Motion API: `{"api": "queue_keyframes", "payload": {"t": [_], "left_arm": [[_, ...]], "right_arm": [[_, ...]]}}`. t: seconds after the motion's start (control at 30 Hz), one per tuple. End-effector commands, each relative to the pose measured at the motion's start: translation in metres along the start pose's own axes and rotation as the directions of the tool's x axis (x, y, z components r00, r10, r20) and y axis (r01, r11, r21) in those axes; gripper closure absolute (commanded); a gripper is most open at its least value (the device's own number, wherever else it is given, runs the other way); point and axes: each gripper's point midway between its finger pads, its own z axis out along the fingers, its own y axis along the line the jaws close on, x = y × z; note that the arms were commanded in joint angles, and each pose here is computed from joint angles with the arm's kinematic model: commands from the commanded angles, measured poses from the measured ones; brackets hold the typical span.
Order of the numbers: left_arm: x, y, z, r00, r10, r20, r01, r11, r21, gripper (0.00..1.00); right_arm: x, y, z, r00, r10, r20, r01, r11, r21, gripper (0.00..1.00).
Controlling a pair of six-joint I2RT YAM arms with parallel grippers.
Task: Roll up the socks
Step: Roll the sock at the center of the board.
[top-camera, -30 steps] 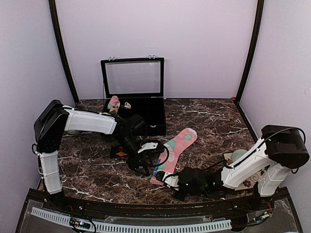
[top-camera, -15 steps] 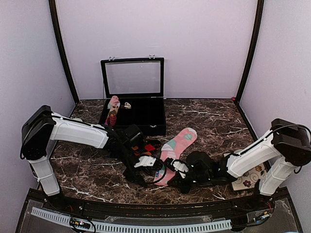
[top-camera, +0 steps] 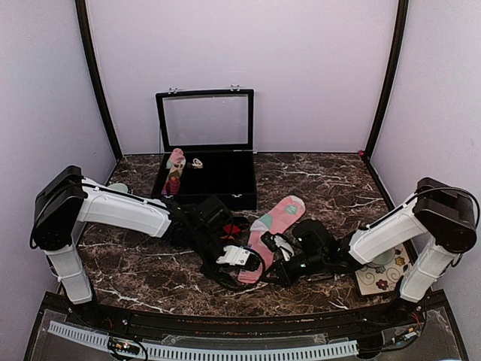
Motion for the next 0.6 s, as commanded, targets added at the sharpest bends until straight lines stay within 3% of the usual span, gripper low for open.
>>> {"api": "queue_keyframes", "payload": {"t": [0.0, 0.27, 0.57], "left_arm": [[0.013, -0.008, 0.010, 0.997, 0.061, -0.051, -0.062, 0.998, -0.005, 0.41], [0.015, -0.014, 0.023, 0.996, 0.065, -0.066, -0.065, 0.998, 0.001, 0.46], [0.033, 0.000, 0.031, 0.983, 0.094, -0.157, -0.107, 0.991, -0.077, 0.53]], "right_arm": [[-0.007, 0.006, 0.003, 0.998, 0.063, -0.007, -0.063, 0.996, -0.061, 1.00], [-0.008, 0.005, 0.007, 0.995, 0.101, -0.015, -0.102, 0.992, -0.074, 1.00], [-0.009, 0.005, -0.001, 0.989, 0.148, 0.001, -0.147, 0.981, -0.124, 1.00]]}}
